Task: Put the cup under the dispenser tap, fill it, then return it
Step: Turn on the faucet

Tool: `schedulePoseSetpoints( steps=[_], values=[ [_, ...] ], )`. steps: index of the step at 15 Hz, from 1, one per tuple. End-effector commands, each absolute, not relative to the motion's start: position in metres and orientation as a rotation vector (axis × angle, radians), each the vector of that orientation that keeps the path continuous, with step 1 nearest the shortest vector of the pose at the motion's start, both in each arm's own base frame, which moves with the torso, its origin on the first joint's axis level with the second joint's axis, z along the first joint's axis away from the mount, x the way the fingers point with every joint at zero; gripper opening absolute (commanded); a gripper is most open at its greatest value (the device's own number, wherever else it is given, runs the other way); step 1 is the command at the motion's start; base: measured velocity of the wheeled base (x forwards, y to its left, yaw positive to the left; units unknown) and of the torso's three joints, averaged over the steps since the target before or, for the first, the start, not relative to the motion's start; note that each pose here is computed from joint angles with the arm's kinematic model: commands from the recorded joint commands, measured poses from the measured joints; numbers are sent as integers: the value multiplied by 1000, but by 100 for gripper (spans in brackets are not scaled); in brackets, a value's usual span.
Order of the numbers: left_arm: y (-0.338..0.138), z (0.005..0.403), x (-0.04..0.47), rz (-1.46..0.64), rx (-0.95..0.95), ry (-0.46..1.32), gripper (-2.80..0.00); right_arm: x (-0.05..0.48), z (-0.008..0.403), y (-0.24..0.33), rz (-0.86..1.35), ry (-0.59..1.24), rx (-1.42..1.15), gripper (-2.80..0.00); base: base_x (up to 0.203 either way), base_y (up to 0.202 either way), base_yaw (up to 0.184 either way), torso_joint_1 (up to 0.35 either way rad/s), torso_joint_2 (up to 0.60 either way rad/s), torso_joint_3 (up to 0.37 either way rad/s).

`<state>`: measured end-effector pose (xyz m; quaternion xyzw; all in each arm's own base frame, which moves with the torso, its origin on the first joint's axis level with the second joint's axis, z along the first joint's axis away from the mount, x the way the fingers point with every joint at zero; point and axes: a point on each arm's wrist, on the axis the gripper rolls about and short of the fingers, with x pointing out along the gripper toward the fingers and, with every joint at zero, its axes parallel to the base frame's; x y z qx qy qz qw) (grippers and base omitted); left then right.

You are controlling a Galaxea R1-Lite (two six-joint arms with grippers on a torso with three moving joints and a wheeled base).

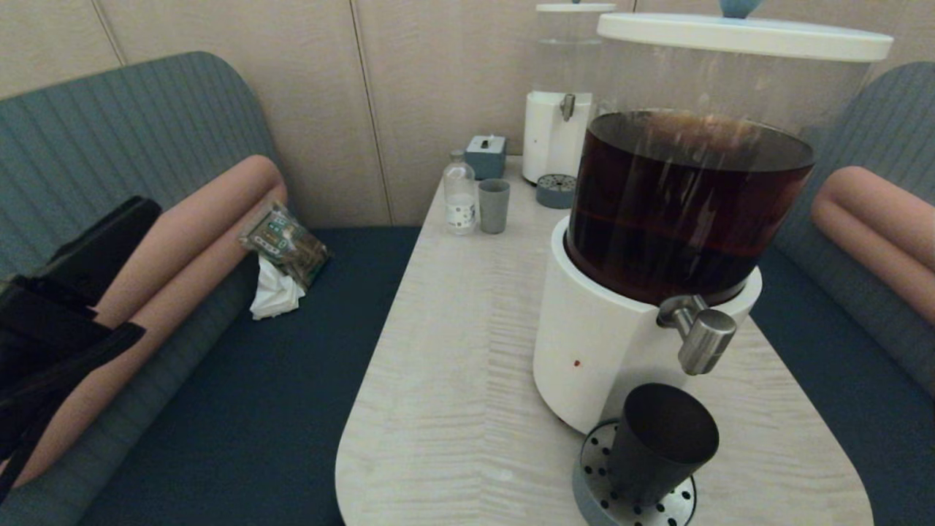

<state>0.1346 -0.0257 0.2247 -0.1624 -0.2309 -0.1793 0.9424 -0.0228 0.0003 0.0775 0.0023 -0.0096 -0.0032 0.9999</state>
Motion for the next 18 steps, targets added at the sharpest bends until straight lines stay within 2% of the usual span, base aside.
schedulePoseSetpoints(
  steps=[1, 5, 9, 12, 18],
  values=[
    [-14, 234, 102, -321, -328, -594, -280, -22, 76, 0, -6, -14, 5, -280, 0, 0, 0, 0, 0, 0],
    [-2, 243, 40, -228, -343, -829, -280, -22, 76, 0, -6, -15, 5, -280, 0, 0, 0, 0, 0, 0],
    [-1, 228, -31, -227, -325, -1024, -280, -22, 76, 0, -6, -15, 5, -280, 0, 0, 0, 0, 0, 0],
    [-2, 210, -61, -242, -323, -1055, -280, -22, 75, 0, -6, -14, 5, -280, 0, 0, 0, 0, 0, 0],
    [-3, 194, -62, -196, -175, -1052, -280, -22, 75, 0, -6, -14, 5, -280, 0, 0, 0, 0, 0, 0]
  ],
)
